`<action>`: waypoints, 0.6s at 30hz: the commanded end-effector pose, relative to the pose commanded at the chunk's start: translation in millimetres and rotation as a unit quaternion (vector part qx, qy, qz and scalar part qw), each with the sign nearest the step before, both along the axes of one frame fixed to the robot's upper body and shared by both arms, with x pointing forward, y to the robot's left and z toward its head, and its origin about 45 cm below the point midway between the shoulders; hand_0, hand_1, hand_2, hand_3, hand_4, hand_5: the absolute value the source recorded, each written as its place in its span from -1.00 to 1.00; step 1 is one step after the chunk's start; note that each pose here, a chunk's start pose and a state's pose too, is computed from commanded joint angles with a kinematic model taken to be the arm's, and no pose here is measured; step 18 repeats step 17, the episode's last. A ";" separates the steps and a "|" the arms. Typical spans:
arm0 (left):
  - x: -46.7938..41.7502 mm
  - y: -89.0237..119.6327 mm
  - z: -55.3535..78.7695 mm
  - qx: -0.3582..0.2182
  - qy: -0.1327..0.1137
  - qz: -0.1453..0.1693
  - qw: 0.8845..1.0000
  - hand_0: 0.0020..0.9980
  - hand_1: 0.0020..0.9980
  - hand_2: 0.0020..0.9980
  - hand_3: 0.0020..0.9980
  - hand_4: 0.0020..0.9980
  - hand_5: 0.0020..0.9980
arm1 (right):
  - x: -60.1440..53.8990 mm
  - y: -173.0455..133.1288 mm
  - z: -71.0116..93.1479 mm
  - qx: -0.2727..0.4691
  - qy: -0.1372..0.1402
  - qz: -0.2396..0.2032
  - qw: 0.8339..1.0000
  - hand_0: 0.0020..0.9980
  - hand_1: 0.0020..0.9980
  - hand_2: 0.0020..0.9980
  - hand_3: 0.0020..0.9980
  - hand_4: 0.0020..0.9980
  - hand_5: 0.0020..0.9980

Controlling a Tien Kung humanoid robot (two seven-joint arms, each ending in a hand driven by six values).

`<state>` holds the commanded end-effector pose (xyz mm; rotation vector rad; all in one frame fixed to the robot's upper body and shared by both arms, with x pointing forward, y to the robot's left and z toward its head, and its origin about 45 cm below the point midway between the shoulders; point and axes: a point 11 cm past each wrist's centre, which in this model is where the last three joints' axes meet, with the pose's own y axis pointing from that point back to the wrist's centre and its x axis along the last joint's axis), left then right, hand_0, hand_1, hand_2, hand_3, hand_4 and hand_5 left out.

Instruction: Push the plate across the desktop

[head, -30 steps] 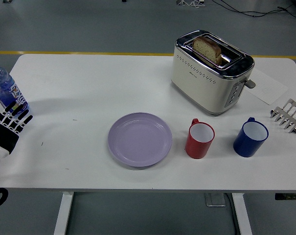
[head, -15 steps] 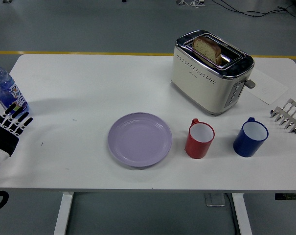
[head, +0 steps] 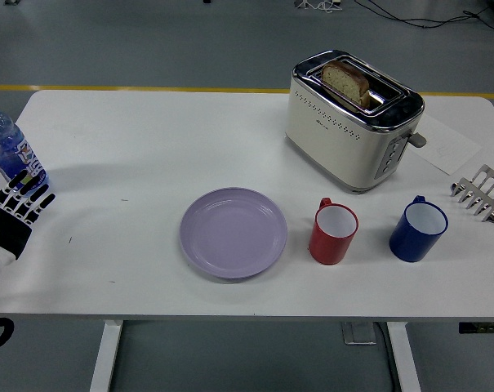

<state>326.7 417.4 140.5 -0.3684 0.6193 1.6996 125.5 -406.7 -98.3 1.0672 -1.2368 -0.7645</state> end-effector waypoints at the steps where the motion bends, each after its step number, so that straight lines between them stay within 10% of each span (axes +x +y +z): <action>1: -0.9 0.3 -1.1 0.001 0.002 0.000 1.000 0.33 0.37 0.36 0.26 -0.03 0.94 | -0.4 0.5 -0.2 0.000 0.001 0.000 1.000 0.27 0.23 0.28 0.16 -0.28 -0.71; 18: 1.4 -5.0 -1.4 0.016 0.009 -0.016 1.000 0.33 0.36 0.36 0.26 -0.03 0.94 | -8.7 4.5 -3.8 0.009 -0.004 -0.027 1.000 0.27 0.24 0.29 0.16 -0.27 -0.71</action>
